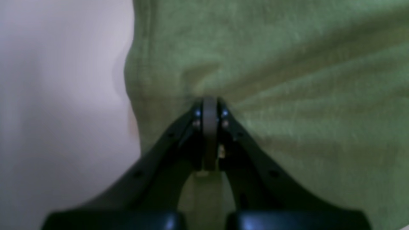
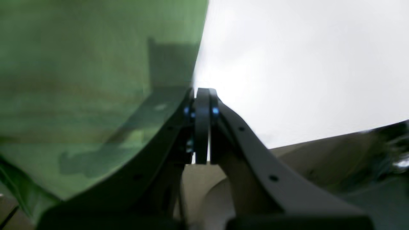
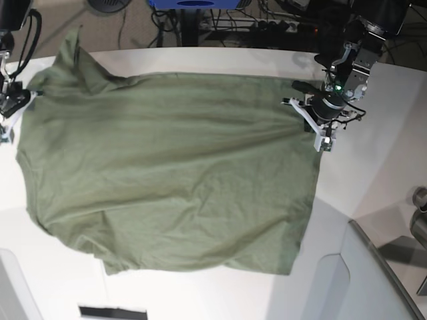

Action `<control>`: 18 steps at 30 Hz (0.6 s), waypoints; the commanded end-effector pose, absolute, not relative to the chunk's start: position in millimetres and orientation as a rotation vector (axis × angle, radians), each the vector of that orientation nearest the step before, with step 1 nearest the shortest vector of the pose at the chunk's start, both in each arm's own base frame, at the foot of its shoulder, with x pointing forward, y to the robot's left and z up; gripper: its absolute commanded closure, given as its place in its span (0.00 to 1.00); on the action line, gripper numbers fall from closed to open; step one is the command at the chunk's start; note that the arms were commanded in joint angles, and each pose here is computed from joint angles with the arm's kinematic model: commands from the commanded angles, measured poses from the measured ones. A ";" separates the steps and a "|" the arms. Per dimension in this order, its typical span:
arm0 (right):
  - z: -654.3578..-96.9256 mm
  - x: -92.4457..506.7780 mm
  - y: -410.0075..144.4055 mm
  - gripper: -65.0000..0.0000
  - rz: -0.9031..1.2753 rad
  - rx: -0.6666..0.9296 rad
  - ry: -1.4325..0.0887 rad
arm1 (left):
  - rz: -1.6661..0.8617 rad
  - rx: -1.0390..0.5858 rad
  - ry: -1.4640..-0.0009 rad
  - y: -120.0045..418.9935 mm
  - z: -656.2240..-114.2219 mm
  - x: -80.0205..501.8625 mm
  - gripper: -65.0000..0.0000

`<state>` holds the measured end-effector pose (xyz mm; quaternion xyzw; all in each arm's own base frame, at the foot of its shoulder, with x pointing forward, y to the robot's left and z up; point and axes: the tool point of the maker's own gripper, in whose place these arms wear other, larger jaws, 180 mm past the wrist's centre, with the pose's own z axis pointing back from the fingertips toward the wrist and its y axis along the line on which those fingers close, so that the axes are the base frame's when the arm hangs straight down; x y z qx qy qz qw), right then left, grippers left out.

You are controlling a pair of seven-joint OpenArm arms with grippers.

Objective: Layout the t-shirt on the table in an organized manner, then fold the t-shirt properly
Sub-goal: 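Pull both shoulders away from the hem to straighten the shirt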

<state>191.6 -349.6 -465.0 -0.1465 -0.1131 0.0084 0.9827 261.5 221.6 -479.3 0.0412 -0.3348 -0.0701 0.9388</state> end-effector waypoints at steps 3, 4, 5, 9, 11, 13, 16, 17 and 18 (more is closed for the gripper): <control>-437.6 202.6 -366.1 1.00 0.063 -0.396 -0.276 | -0.159 0.072 -0.768 213.7 -454.1 279.3 1.00; -430.8 206.0 -363.6 1.00 0.074 -0.400 -0.297 | -0.163 0.062 -0.774 209.4 -451.5 277.4 1.00; -426.0 209.1 -359.4 1.00 0.080 -0.398 -0.319 | -0.169 0.051 -0.787 204.3 -447.1 277.2 1.00; -424.0 214.8 -331.8 1.00 0.120 -0.357 -0.361 | -0.183 0.003 -0.811 184.9 -436.1 267.0 1.00; -432.7 211.0 -315.4 1.00 0.132 -0.316 -0.354 | -0.186 -0.018 -0.811 176.8 -434.4 259.0 1.00; -438.1 203.9 -301.7 1.00 0.133 -0.278 -0.355 | -0.188 -0.032 -0.788 171.4 -439.1 243.9 1.00; -436.9 196.2 -283.9 1.00 0.127 -0.228 -0.379 | -0.191 -0.032 -0.756 172.2 -446.0 228.7 1.00; -436.5 193.8 -279.4 1.00 0.125 -0.214 -0.384 | -0.185 -0.026 -0.750 175.5 -447.4 225.9 1.00; -436.1 192.0 -274.2 1.00 0.119 -0.197 -0.391 | -0.166 -0.016 -0.748 181.3 -447.6 224.1 1.00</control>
